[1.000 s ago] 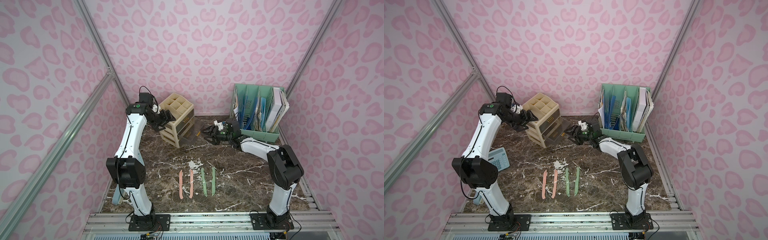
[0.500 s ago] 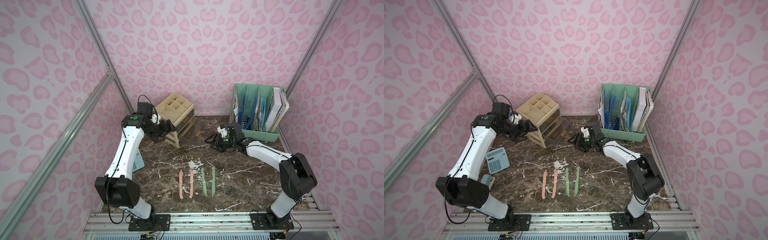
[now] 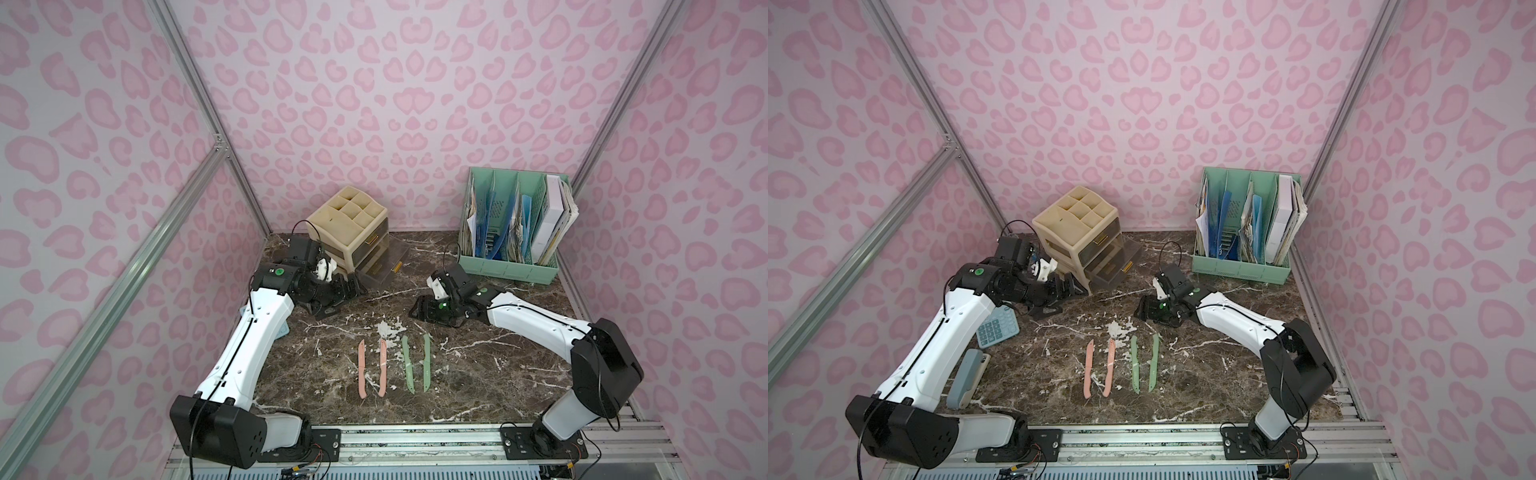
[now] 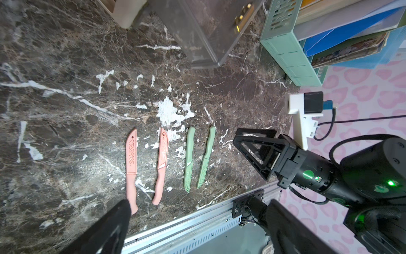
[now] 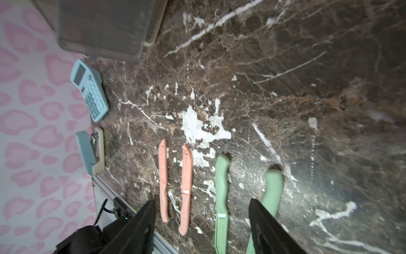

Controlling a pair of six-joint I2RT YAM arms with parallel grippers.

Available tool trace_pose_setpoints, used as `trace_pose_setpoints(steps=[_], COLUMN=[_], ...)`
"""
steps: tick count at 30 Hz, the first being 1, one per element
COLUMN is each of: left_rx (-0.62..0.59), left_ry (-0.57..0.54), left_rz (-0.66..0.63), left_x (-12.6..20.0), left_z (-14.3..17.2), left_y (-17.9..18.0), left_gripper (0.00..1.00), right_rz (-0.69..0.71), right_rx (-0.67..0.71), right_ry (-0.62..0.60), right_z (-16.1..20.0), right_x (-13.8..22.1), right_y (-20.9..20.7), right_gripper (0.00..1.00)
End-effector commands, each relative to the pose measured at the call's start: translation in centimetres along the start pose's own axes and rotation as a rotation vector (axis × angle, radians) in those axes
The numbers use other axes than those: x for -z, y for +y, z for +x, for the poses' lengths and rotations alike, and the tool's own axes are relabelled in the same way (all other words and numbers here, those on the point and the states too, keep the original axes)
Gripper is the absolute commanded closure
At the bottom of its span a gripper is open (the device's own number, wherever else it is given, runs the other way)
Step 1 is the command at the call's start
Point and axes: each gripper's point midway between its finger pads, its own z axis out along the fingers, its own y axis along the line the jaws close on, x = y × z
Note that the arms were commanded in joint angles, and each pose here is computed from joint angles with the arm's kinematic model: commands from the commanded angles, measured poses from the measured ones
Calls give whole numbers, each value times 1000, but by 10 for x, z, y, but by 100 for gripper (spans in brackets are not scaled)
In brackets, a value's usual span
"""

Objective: Place the fruit knives into the drawer by color
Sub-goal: Pick up the fruit knife from the center of the board.

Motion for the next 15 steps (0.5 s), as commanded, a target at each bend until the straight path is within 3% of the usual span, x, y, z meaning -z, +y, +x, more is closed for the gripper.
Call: trace_pose_setpoints(steps=[1,15], left_rx=[-9,-45], left_ry=[-4,11], left_rz=[71,304], left_x=[-4,-16], left_z=[6,40], left_y=[-8,-19], left_gripper=[2,1], right_rz=[145,278], right_rx=[45,114], right_ry=[23,129], right_z=[13,60], right_x=[-3,-28], right_y=[-23,-52], right_gripper=[31,36])
